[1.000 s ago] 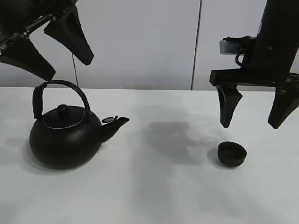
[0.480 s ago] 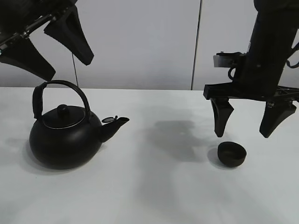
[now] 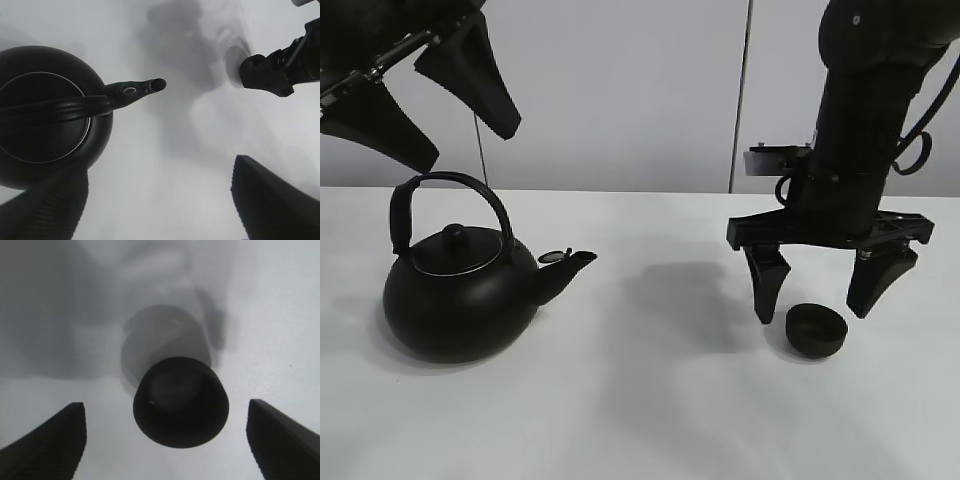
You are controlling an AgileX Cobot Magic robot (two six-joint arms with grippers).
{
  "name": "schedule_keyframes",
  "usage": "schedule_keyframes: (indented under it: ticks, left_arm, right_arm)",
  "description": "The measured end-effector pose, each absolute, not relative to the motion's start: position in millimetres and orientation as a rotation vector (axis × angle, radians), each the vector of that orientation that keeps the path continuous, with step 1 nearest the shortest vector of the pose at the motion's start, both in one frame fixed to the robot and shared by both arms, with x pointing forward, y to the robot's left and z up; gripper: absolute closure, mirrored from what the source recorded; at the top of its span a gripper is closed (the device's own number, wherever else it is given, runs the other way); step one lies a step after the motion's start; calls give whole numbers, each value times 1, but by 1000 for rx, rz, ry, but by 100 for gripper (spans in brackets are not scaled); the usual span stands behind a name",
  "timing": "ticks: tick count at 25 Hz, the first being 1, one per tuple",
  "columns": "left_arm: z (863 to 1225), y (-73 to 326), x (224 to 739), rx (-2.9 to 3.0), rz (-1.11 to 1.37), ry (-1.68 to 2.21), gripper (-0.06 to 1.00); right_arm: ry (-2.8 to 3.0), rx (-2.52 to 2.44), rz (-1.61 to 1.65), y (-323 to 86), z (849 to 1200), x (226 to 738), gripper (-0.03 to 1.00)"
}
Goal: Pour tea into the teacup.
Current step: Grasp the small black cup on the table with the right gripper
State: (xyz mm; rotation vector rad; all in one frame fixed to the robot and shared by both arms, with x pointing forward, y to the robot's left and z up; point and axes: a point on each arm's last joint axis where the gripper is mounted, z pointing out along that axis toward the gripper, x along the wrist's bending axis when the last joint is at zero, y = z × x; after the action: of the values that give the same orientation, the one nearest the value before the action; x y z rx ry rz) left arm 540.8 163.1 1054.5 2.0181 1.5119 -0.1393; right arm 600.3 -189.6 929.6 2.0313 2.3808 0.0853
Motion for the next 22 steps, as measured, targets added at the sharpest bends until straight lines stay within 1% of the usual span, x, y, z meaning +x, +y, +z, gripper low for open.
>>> schedule_keyframes:
  ticks: [5,11,14,22]
  left_arm:
    - [1055,163,541,2017,-138,1512,37]
    - [1055,163,541,2017,-138,1512,37]
    - [1055,163,541,2017,-138,1512,37]
    - [1055,163,541,2017,-138,1512,37]
  right_arm:
    - [2378,2004,75,-184,926,600,37]
    - [2368,1989,52,-186,925,600,38]
    - [2362,1998,40,-188,919,597,38]
    - [2336,2003,121,-186,912,596,38]
